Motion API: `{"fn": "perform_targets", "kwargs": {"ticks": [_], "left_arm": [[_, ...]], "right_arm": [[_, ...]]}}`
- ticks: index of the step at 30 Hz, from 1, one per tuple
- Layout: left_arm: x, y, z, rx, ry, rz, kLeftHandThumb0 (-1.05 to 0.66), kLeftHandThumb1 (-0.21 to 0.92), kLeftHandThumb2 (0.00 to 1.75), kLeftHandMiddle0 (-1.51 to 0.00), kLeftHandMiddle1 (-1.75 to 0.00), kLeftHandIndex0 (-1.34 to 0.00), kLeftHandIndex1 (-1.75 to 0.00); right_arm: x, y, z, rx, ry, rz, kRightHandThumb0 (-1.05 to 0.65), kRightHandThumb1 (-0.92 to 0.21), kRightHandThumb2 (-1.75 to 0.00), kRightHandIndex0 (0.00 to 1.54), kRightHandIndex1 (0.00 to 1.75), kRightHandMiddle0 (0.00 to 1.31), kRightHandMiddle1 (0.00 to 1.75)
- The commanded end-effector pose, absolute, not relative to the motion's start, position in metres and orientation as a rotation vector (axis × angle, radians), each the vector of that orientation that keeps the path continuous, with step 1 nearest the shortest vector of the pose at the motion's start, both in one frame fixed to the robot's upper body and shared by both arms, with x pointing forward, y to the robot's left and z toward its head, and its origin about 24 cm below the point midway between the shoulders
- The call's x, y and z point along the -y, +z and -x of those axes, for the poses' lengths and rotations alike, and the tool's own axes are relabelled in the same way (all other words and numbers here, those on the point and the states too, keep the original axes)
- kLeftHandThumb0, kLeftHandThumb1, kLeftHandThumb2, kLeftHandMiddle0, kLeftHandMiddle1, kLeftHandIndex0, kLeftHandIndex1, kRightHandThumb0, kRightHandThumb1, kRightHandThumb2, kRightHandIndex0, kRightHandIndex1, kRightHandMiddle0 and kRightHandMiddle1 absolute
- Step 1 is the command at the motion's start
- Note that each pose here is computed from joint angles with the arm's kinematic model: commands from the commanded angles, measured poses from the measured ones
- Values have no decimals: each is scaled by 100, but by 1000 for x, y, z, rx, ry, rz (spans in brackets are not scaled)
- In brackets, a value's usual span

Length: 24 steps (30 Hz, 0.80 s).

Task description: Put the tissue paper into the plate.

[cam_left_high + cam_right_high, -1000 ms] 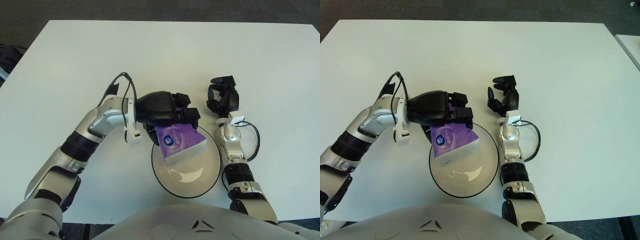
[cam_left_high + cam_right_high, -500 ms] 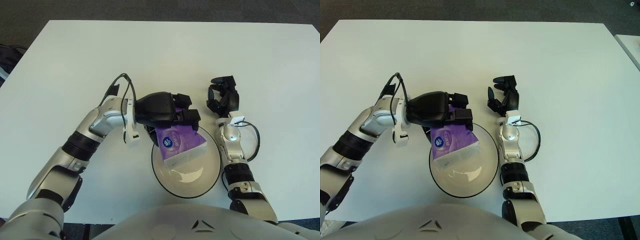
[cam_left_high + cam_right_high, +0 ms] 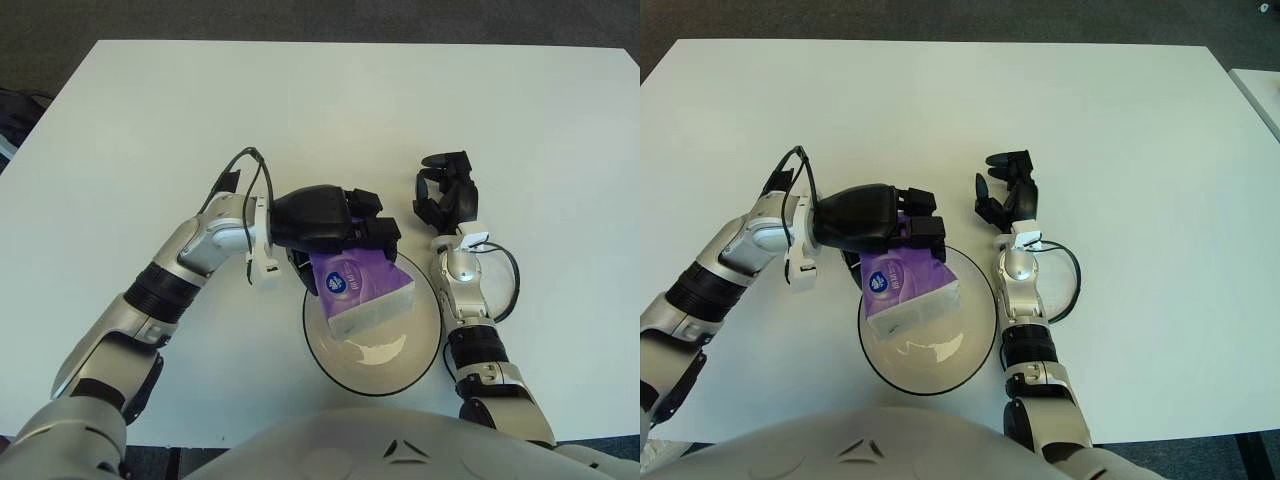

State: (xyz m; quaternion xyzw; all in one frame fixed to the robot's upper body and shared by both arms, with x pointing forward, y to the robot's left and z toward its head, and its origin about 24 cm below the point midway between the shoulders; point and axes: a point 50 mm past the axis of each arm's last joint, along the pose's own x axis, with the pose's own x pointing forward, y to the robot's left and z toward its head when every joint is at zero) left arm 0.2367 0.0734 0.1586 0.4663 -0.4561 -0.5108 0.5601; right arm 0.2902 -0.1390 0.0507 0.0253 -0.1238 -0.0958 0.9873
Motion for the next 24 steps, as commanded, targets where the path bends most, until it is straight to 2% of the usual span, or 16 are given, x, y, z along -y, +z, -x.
{"fn": "perform_targets", "kwargs": {"ticks": [1, 10, 13, 21, 23, 24], "left_arm": [[-73, 156, -231, 1067, -1230, -1100, -43, 47, 112, -113, -175, -50, -175], [-71, 155, -232, 1134, -1206, -1103, -42, 51, 107, -107, -175, -47, -175], [-71, 153, -229, 1245, -1137, -1076, -42, 53, 104, -100, -175, -45, -175], [-72, 151, -228, 1407, -1026, -1017, -40, 62, 92, -64, -175, -38, -175], [-72, 149, -228, 1424, -1021, -1004, -21, 58, 98, -51, -175, -37, -172], [-72, 148, -229, 1431, -1022, -1000, -17, 64, 91, -44, -174, -33, -172]], "right_arm": [[143, -2, -269, -12, -222, -37, -1, -75, -64, 47, 153, 24, 157], [144, -4, -268, -19, -230, -37, -1, -75, -64, 48, 152, 24, 157], [144, -4, -269, -25, -231, -39, -1, -76, -64, 48, 151, 24, 158], [144, -4, -269, -22, -234, -23, -1, -76, -63, 48, 150, 24, 159], [144, -3, -269, -21, -232, -19, -1, -76, -63, 48, 149, 23, 159], [144, -3, -269, -21, -232, -18, -1, -76, -63, 49, 149, 23, 159]]}}
